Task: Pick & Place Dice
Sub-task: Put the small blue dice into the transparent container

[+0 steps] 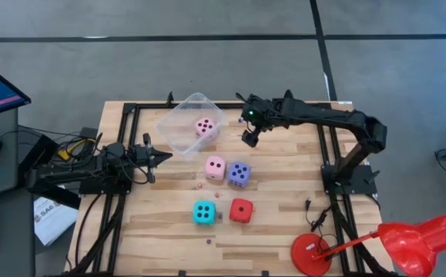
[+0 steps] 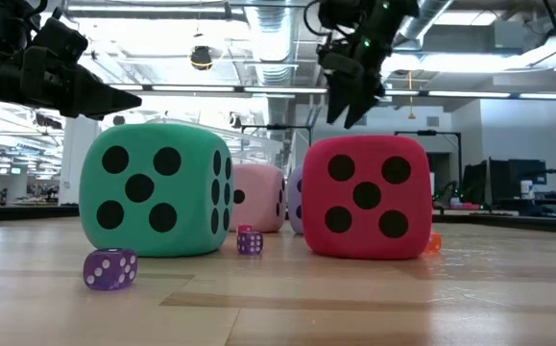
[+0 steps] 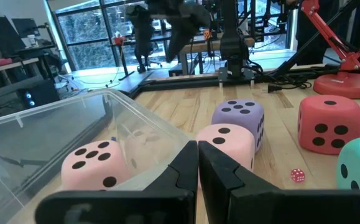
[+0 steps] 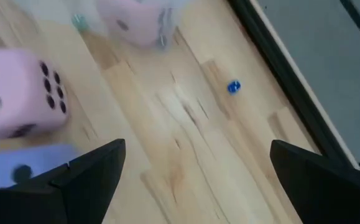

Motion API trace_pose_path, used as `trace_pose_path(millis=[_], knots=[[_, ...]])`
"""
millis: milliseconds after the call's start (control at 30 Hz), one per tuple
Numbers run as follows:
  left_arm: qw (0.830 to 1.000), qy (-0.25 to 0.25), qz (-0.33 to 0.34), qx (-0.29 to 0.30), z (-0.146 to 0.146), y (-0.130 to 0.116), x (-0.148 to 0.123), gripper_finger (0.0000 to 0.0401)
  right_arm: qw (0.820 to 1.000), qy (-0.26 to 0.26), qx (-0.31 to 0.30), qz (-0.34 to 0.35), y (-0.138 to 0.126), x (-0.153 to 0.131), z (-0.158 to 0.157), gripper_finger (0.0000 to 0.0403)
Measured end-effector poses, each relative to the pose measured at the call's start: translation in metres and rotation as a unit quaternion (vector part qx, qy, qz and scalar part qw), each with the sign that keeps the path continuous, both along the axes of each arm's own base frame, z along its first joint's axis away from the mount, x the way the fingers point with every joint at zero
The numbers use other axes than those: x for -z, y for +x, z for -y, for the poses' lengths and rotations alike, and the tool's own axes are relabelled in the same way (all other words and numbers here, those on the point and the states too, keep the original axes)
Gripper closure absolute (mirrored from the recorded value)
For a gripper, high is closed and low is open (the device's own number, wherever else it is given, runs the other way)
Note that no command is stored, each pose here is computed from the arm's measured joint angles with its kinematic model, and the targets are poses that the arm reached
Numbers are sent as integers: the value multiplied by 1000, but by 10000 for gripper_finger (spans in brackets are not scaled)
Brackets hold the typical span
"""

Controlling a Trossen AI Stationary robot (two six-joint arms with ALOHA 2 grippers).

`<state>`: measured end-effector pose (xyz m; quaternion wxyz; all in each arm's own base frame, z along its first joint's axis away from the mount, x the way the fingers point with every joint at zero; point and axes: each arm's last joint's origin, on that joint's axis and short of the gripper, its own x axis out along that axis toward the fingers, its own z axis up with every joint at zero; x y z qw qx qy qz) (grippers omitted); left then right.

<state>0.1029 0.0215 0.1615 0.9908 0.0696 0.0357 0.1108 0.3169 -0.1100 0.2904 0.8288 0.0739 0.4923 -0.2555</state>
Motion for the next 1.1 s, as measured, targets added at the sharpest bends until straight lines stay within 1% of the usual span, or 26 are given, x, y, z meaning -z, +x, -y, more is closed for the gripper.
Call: trace_pose_path(millis=[100,233,367,467,533,600,667,800,900,1000,1100], knots=[[1000,0,3,0,0,0,-1,398,1000,-4,4,22,-4,13,0,7],[1000,1,3,0,0,0,-1,398,999,-9,12,45,-11,38,2,6],[1000,1,3,0,0,0,-1,398,997,-31,5,67,-15,61,7,6],[1000,1,3,0,0,0,-1,398,997,-36,8,72,-17,80,10,7],[1000,1,3,0,0,0,-1,398,996,-22,32,80,-20,91,12,7],[1000,1,3,0,0,0,-1,398,993,-6,63,96,-16,99,15,6],[1000,1,3,0,0,0,-1,398,991,12,90,93,-16,107,15,5],[1000,1,3,0,0,0,-1,398,987,22,114,114,-6,119,19,5],[1000,0,0,-1,0,1,0,398,979,37,144,137,1,129,21,5],[1000,0,-2,-2,0,1,0,398,977,39,152,143,8,134,27,6],[1000,-1,-3,-3,0,1,1,398,971,39,173,163,15,128,36,6]])
